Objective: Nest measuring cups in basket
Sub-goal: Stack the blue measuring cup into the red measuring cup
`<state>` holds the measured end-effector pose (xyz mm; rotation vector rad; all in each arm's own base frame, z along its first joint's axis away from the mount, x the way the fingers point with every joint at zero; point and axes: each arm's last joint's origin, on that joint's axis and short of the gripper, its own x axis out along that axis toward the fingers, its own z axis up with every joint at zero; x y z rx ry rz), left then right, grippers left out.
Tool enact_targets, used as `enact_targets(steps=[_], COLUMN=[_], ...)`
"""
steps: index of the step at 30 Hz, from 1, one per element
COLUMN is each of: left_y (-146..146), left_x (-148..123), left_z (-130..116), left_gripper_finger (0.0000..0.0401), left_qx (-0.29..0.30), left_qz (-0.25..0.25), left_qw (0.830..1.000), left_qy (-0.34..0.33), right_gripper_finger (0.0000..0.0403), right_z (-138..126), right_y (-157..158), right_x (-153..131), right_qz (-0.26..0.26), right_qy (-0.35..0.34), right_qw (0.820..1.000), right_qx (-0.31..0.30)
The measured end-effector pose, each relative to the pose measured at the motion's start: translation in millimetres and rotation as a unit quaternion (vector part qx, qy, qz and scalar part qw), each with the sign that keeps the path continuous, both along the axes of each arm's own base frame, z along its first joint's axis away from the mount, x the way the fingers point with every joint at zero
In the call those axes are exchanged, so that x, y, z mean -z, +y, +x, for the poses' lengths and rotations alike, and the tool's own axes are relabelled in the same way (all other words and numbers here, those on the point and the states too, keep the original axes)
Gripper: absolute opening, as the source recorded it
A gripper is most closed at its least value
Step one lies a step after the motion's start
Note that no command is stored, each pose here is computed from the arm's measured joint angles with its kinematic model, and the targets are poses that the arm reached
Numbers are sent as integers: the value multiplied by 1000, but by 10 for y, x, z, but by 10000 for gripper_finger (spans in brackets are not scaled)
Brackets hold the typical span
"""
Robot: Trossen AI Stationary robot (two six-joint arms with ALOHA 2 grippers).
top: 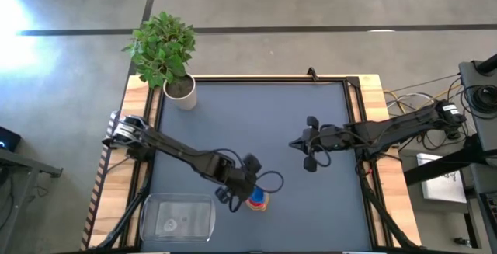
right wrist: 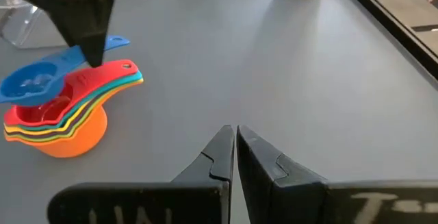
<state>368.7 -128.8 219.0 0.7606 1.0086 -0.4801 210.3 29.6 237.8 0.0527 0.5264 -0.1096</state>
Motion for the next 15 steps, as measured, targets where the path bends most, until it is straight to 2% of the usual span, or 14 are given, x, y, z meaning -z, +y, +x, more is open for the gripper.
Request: enact_targets(steps=[7,15], left_y=[-69,-60], left_x=[81,121], left_z=[91,72], left_gripper_finger=[136,186], left_qx=[13,-2], left_qz=[10,17], left_qw=[1000,999], left_qy=[18,39], right_gripper_finger=[9,9], right_z=[21,19], right_y=[4,4], right_x=[27,22], right_qz=[3,6], right_qy=[6,4], right_qw=[1000,1000], right_qx=[2,3])
